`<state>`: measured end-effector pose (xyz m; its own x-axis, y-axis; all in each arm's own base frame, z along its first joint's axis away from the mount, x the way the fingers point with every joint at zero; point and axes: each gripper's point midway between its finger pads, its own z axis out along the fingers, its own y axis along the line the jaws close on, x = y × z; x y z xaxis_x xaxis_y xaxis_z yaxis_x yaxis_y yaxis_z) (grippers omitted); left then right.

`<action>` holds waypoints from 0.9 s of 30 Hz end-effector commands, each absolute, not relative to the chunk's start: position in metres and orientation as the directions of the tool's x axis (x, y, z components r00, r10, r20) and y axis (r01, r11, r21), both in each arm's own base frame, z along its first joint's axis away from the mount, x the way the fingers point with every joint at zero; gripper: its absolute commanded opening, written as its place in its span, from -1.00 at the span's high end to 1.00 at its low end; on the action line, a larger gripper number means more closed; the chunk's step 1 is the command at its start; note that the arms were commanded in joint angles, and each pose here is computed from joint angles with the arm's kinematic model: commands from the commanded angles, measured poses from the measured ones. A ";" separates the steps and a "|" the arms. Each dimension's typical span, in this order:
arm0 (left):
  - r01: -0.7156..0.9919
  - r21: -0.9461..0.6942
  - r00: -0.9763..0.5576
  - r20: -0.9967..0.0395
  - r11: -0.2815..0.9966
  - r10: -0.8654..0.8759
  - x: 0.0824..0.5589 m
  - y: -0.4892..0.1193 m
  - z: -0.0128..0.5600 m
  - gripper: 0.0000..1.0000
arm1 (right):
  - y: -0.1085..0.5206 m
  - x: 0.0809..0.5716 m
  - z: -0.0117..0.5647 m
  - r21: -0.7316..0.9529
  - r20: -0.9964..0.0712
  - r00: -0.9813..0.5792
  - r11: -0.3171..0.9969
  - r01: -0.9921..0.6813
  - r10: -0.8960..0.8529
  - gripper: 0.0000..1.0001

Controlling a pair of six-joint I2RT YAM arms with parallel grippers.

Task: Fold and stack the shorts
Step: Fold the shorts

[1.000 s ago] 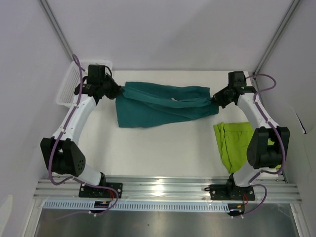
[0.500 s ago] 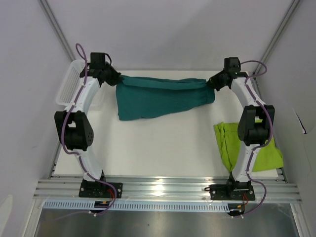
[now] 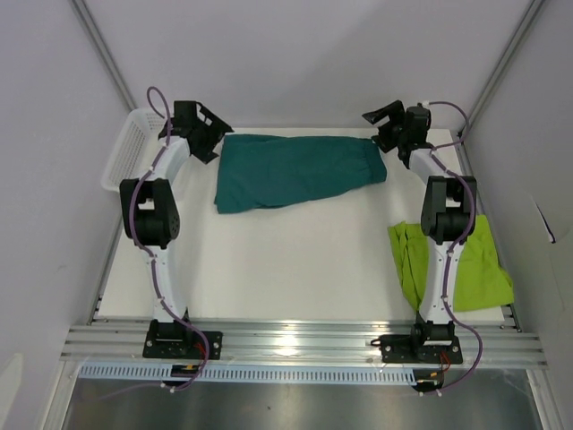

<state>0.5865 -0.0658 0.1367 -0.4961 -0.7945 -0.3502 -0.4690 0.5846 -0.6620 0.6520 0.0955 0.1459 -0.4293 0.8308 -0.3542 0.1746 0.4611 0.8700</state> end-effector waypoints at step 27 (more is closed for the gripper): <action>-0.175 -0.586 -0.566 -0.598 0.791 -0.568 0.445 -0.132 0.219 -0.98 | 0.090 0.590 0.053 0.676 -0.416 -0.690 0.709 0.201 0.592 -0.60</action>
<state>0.4497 -0.1342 0.1961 -0.5986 -0.5900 -0.5417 -0.2219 0.7720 -0.5956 0.5868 0.0815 0.0510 -0.6635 0.6290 -0.4051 0.2156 0.6792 0.7016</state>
